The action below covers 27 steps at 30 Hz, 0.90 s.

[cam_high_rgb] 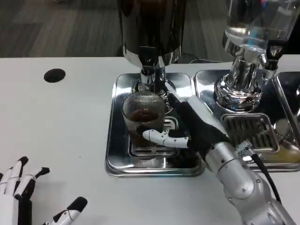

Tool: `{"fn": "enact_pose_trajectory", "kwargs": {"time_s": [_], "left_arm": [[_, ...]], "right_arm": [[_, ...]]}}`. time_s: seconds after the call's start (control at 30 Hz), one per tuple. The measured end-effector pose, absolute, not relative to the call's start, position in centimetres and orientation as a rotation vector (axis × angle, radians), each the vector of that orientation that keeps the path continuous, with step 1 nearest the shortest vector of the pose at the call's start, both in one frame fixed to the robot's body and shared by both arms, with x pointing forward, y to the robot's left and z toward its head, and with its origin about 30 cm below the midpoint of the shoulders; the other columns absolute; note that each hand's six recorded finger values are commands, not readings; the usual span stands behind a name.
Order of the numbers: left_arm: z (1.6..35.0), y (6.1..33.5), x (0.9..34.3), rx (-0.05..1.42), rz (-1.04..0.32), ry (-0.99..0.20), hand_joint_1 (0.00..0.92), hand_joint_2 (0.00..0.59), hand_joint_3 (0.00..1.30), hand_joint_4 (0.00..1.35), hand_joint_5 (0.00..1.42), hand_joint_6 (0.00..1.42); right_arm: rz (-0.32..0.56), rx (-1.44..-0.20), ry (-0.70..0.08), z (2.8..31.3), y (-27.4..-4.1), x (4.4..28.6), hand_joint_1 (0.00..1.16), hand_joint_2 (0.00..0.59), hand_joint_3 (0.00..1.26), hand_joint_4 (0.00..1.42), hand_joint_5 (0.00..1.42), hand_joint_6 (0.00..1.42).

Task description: Grasp the cup under the faucet to collect the drink, then remove the cup.

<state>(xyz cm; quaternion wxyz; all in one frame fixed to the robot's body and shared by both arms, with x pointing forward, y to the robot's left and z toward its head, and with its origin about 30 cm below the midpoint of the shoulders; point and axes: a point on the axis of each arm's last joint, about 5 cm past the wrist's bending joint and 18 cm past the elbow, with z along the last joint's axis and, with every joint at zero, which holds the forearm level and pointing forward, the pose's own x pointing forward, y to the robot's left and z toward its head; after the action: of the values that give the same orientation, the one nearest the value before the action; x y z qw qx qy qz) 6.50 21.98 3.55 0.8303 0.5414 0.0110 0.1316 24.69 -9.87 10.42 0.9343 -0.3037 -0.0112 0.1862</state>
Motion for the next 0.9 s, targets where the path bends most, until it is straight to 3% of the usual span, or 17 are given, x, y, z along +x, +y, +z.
{"fn": "enact_pose_trajectory", "kwargs": {"time_s": [0.43, 0.9], "left_arm": [[3.5, 22.0, 6.3, 1.147, 0.279, 0.036, 0.000, 0.115, 0.48, 0.00, 0.13, 0.06], [3.0, 22.4, 5.7, 1.151, 0.278, 0.072, 0.000, 0.110, 0.52, 0.00, 0.13, 0.06]], "right_arm": [[0.357, -0.602, -0.024, 9.6, -9.3, 24.6, 0.69, 0.169, 0.00, 0.00, 0.00, 0.04], [0.332, -0.590, -0.062, 8.8, -8.5, 24.3, 0.71, 0.178, 0.00, 0.00, 0.00, 0.08]]}}
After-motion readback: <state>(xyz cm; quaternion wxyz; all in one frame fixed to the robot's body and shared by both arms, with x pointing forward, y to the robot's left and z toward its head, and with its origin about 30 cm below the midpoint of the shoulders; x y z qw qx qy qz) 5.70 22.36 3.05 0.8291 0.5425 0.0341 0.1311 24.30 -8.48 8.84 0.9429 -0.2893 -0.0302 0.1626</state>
